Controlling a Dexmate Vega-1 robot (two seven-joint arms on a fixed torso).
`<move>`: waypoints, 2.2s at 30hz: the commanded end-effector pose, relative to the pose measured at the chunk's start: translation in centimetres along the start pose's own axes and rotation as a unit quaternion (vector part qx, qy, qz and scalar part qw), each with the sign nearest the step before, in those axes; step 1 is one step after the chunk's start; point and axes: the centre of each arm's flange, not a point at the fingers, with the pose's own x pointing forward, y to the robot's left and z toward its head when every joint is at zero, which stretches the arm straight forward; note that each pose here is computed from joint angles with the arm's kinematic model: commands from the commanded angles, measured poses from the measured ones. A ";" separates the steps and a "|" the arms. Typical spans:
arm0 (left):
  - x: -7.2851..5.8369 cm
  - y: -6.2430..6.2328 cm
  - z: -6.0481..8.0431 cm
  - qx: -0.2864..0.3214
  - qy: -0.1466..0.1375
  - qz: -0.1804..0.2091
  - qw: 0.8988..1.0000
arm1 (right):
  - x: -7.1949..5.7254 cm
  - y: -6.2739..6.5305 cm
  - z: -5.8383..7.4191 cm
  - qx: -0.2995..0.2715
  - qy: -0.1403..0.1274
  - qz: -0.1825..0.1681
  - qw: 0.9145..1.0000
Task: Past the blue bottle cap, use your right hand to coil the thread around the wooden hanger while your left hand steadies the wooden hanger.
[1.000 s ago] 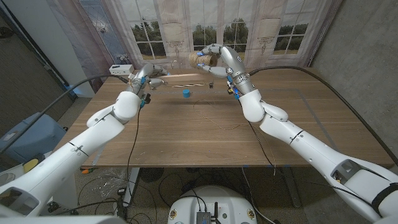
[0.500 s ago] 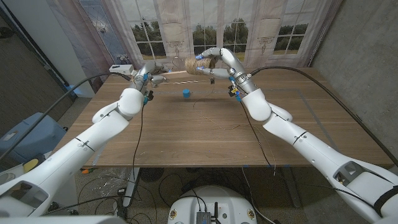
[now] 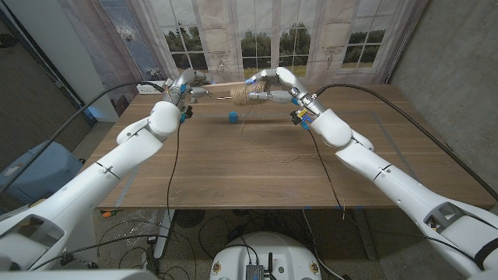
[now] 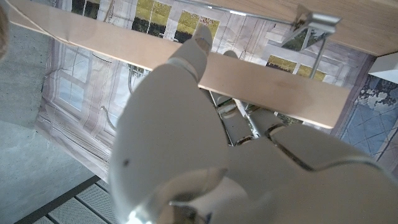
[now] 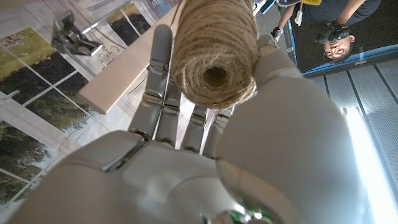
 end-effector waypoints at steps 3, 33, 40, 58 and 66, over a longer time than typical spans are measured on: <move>0.9 1.1 1.4 0.005 -0.007 -0.008 1.000 | -1.4 -0.3 -1.3 0.039 0.041 0.045 0.997; -3.4 3.2 2.1 -0.058 -0.025 0.015 0.998 | -4.2 -2.5 -9.7 0.089 0.249 0.059 0.963; -4.6 3.2 2.2 -0.061 -0.011 -0.003 0.998 | -5.3 -3.5 -10.7 0.073 0.271 0.013 0.960; -4.9 3.0 2.1 -0.041 0.073 -0.114 0.990 | -6.7 -4.8 -13.6 0.036 0.283 -0.128 0.950; -4.4 2.4 2.2 -0.028 0.083 -0.157 0.984 | -6.2 -4.9 -14.1 0.037 0.256 -0.175 0.950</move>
